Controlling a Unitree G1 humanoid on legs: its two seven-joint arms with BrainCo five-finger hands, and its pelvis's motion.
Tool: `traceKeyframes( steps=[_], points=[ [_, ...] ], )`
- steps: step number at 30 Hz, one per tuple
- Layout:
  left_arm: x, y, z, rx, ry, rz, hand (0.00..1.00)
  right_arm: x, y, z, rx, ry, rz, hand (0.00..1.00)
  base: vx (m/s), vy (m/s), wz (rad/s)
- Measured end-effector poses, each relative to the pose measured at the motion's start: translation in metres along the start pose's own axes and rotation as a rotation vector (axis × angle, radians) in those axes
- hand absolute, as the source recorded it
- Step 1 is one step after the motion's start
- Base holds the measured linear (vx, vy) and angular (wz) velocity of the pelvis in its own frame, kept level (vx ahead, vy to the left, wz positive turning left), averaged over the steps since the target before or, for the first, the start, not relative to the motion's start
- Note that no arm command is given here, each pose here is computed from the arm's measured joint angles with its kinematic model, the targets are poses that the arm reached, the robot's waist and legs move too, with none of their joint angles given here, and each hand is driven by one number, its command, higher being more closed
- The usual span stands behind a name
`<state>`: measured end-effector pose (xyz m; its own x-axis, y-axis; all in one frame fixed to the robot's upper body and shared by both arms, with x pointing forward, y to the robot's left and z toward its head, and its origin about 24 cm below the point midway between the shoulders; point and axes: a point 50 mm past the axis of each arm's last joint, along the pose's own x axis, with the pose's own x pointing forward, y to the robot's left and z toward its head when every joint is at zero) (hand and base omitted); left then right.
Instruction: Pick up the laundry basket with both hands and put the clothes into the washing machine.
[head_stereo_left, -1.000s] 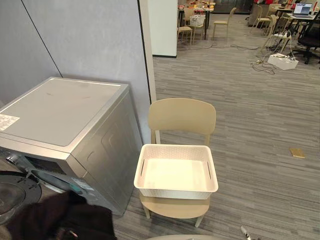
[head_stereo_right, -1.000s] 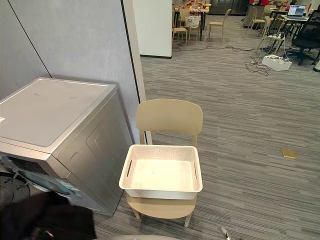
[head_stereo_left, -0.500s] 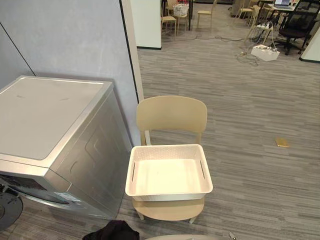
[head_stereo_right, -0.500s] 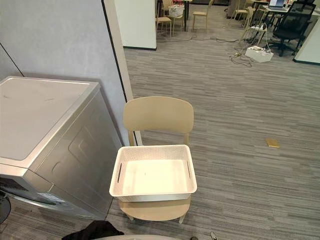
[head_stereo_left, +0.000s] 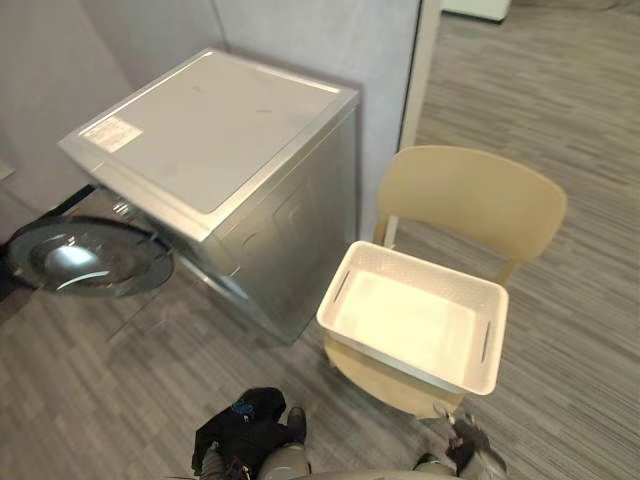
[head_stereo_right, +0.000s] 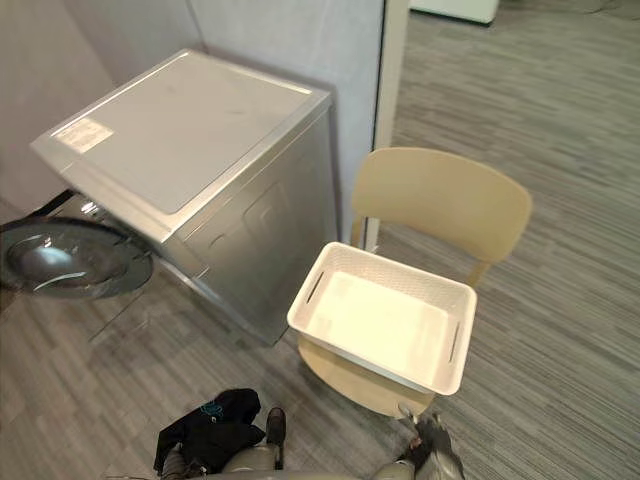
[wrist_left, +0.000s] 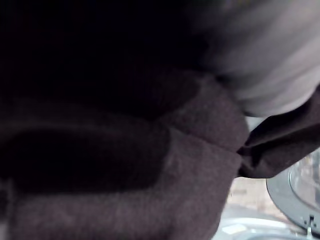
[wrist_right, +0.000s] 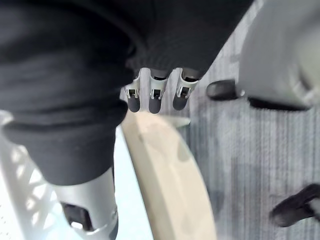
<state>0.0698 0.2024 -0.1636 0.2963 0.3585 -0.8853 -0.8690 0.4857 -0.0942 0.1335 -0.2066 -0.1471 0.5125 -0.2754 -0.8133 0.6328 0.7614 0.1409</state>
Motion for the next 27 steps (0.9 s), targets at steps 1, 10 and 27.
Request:
traceKeyframes(
  steps=[1,10,27],
  points=[
    [0.0,0.003,-0.001,0.0,0.003,0.008,1.0,0.0,-0.001,0.002,0.009,-0.009,-0.002,0.0,0.04,0.152,0.85],
    [0.003,-0.012,0.01,0.183,-0.019,-0.078,1.0,-0.008,-0.032,-0.032,0.134,0.14,-0.139,0.0,-0.02,0.181,0.75],
    [0.007,-0.016,0.026,0.381,-0.057,-0.121,1.0,-0.022,-0.028,-0.059,0.184,0.167,-0.091,0.0,0.02,0.038,0.74]
  ],
)
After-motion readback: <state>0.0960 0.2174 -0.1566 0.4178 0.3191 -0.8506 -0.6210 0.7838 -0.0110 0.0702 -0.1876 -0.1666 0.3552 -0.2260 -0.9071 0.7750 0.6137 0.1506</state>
